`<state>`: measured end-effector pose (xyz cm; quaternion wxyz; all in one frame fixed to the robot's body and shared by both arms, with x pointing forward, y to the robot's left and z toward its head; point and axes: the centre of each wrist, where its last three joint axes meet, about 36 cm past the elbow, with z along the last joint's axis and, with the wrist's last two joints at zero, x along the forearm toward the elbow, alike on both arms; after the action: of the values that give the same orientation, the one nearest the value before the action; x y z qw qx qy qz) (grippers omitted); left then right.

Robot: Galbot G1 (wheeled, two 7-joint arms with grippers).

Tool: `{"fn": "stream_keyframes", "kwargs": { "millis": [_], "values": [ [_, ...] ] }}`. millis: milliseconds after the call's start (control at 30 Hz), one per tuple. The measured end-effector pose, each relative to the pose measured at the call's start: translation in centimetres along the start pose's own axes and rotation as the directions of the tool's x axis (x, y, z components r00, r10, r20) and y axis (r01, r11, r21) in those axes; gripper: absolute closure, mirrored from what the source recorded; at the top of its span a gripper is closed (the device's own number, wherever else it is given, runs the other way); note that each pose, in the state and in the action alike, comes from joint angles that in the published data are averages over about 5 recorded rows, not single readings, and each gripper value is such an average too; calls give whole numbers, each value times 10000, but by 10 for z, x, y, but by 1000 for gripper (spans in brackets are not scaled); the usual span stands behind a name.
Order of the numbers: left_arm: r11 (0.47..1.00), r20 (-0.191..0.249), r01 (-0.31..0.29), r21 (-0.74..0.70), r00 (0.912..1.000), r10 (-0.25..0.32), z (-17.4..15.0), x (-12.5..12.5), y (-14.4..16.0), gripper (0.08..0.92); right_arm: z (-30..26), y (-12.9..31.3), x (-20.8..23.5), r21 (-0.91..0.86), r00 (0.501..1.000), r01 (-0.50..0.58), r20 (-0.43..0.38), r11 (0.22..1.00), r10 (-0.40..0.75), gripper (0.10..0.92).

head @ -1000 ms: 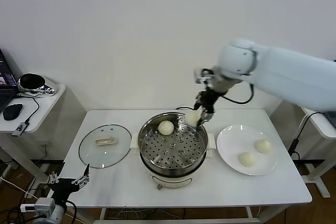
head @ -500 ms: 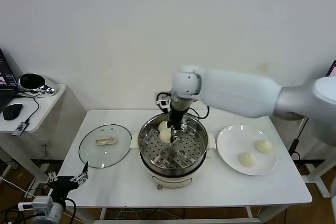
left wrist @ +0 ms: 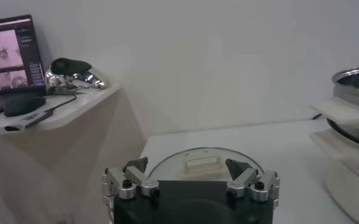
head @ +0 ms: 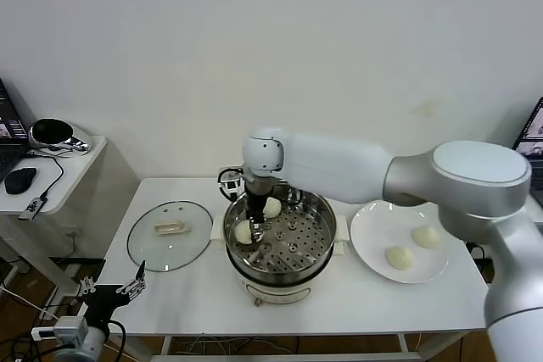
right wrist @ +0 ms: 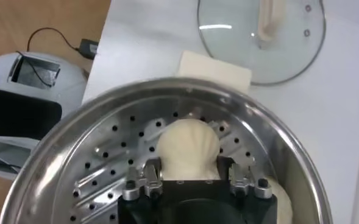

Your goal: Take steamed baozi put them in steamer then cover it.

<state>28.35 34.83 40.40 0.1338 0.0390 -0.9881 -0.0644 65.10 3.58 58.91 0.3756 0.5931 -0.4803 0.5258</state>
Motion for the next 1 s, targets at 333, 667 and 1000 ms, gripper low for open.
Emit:
{"fn": "stream_keyframes", "kwargs": {
  "millis": [333,667,1000],
  "values": [
    [10000,-47,-41,24,10000,41,0,2,-2,177,1,2,8,73,10000,-4,77,10000,4,225],
    [10000,-103,17,0,9999,-17,0,6,-1,177,53,14,63,259,9994,-324,90,9991,321,200],
    [10000,-227,-71,-35,9997,70,1,10,-4,177,182,55,137,-263,9953,-970,-41,9949,969,200]
  ]
}}
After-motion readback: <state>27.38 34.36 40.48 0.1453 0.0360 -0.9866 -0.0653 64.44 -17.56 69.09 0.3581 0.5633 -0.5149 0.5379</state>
